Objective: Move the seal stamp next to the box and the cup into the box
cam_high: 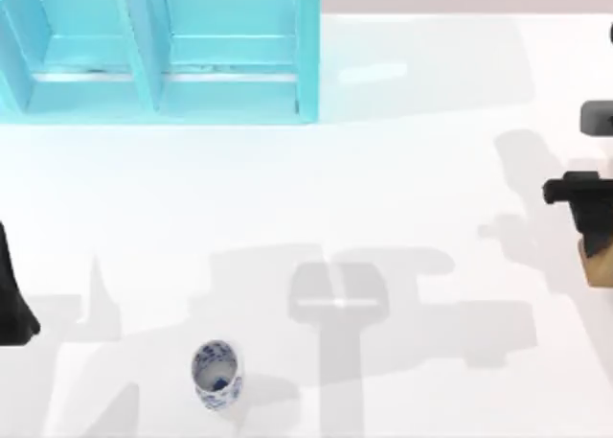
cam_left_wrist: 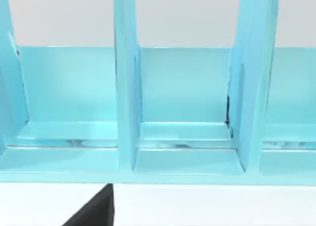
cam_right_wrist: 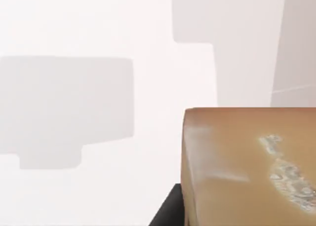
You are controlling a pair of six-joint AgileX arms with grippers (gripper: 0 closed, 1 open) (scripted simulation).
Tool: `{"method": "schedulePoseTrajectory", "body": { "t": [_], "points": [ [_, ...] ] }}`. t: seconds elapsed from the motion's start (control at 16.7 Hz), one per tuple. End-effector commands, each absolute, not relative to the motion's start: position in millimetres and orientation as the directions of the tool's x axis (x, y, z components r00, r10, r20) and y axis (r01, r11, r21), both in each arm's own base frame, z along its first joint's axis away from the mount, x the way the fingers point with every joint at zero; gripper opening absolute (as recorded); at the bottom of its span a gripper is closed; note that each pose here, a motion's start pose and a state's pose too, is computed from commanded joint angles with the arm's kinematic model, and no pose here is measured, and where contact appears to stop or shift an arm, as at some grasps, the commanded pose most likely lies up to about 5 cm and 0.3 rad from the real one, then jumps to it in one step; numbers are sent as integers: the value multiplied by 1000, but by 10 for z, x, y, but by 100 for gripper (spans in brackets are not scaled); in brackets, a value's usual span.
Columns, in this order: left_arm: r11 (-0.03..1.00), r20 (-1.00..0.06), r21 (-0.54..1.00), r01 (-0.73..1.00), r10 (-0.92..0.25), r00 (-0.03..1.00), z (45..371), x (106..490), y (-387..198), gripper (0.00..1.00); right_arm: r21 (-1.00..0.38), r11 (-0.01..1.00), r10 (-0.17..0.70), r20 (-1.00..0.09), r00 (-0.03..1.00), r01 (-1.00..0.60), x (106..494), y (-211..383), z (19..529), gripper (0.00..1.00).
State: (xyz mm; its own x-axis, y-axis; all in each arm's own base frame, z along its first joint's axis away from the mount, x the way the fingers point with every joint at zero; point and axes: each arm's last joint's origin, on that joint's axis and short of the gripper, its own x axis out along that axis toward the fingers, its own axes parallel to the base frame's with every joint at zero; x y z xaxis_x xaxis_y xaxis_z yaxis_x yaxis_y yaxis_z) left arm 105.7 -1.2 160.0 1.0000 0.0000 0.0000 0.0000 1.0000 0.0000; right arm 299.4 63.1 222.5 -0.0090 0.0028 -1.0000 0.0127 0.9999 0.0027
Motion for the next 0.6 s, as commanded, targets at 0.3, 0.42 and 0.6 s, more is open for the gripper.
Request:
{"method": "schedulePoseTrajectory", "body": {
  "t": [0.3, 0.42, 0.6],
  "points": [
    [1000, 0, 0, 0, 0, 1000, 1600, 1057, -12, 100, 3, 1000, 3, -1000, -4, 11, 2968, 555, 2306, 0],
    [1000, 0, 0, 0, 0, 1000, 1600, 1057, -12, 100, 2, 1000, 2, -1000, -8, 9, 2987, 570, 2327, 0],
    [1000, 0, 0, 0, 0, 1000, 1600, 1057, -12, 100, 2, 1000, 2, -1000, -1, 13, 3082, 616, 2465, 0]
  ]
}}
